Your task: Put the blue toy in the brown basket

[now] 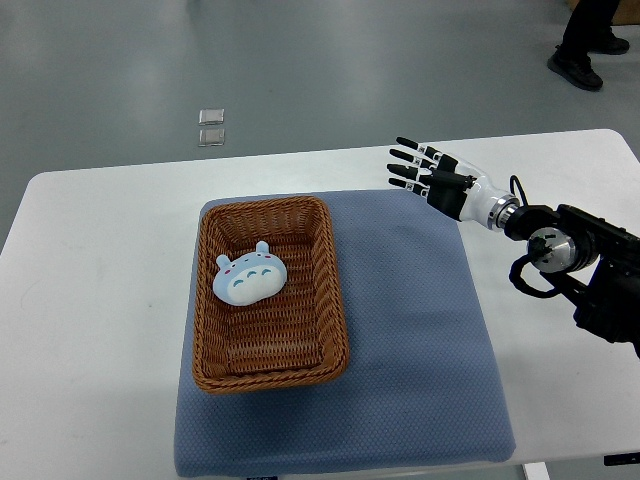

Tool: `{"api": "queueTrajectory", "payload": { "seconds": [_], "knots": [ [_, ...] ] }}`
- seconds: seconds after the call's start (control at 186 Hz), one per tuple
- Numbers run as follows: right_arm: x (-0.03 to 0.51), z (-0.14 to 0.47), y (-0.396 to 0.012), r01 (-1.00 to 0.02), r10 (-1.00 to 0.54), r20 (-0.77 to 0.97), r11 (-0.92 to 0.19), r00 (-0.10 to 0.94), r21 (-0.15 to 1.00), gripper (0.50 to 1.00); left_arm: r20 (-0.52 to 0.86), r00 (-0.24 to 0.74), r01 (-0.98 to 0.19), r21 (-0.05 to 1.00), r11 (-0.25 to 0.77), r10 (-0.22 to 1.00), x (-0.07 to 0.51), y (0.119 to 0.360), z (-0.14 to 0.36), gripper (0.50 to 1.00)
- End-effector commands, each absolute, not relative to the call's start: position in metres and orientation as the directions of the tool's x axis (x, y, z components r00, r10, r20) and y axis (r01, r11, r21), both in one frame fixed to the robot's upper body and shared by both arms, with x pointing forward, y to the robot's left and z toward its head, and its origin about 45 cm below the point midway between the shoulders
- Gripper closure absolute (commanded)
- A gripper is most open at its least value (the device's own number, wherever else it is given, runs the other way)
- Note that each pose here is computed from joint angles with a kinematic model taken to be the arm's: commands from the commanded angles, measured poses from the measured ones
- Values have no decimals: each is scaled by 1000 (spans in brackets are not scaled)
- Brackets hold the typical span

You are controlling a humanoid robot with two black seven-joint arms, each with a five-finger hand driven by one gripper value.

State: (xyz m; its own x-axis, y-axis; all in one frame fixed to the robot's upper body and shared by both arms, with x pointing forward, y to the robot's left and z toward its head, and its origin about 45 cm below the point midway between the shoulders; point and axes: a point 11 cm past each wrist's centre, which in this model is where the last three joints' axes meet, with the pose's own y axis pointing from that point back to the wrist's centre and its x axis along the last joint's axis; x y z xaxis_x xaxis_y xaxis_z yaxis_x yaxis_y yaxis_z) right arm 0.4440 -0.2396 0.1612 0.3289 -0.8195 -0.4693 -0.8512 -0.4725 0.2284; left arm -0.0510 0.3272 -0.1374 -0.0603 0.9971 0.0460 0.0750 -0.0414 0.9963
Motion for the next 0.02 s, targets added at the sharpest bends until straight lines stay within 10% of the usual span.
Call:
{"api": "queueTrajectory", "payload": {
  "seconds": [0.0,0.016],
  "knots": [
    [444,162,-238,-851,-818,-470,-474,331,226,587,46,-61,75,996,-41,997,-51,327,-137,500],
    [444,162,-238,-851,-817,-471,-475,331,225,587,46,-60,75,996,-41,997,-51,327,-137,500]
  ]
}}
